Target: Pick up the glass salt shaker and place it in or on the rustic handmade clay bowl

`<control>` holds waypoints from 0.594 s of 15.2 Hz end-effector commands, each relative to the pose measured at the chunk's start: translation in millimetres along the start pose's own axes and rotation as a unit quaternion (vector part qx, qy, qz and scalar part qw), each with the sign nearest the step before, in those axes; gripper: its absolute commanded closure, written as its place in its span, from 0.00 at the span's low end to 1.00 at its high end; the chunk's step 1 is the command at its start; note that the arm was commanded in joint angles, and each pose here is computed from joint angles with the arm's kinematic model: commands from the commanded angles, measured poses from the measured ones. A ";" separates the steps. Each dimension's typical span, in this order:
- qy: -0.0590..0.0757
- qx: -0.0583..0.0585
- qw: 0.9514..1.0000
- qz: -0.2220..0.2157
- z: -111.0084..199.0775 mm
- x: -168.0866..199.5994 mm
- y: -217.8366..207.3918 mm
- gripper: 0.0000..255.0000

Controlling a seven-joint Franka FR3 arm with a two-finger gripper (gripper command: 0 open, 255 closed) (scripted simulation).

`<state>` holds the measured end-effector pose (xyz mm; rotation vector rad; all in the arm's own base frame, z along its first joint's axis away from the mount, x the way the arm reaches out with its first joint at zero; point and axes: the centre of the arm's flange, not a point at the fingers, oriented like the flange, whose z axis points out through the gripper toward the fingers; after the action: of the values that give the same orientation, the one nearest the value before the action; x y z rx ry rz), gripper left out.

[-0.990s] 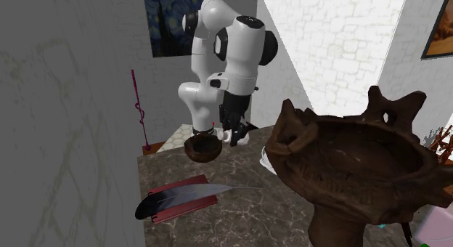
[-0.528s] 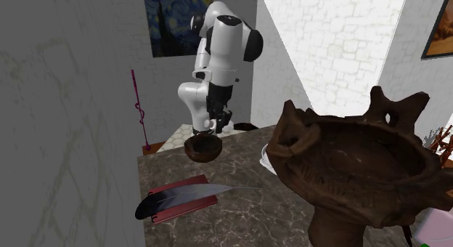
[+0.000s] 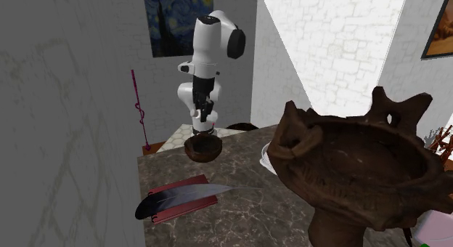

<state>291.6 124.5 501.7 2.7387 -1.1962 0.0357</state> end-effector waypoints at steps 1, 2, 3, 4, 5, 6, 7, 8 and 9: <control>-0.001 0.000 1.000 -0.001 6.5 -0.3 11.7 1.00; -0.001 0.000 1.000 -0.001 11.7 -0.8 11.1 1.00; -0.001 0.000 1.000 -0.001 16.9 -1.2 10.4 1.00; -0.001 0.000 1.000 -0.001 22.1 -1.7 9.7 1.00; -0.001 0.000 1.000 -0.001 27.3 -2.1 9.0 1.00; -0.001 0.000 1.000 -0.001 32.5 -2.5 8.3 1.00; -0.001 0.000 1.000 -0.001 37.8 -3.0 7.6 1.00; -0.001 0.000 1.000 -0.001 43.0 -3.4 6.9 1.00; -0.001 0.000 1.000 -0.001 48.2 -3.8 6.3 1.00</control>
<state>281.7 116.7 459.8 2.7400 -1.1948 0.0326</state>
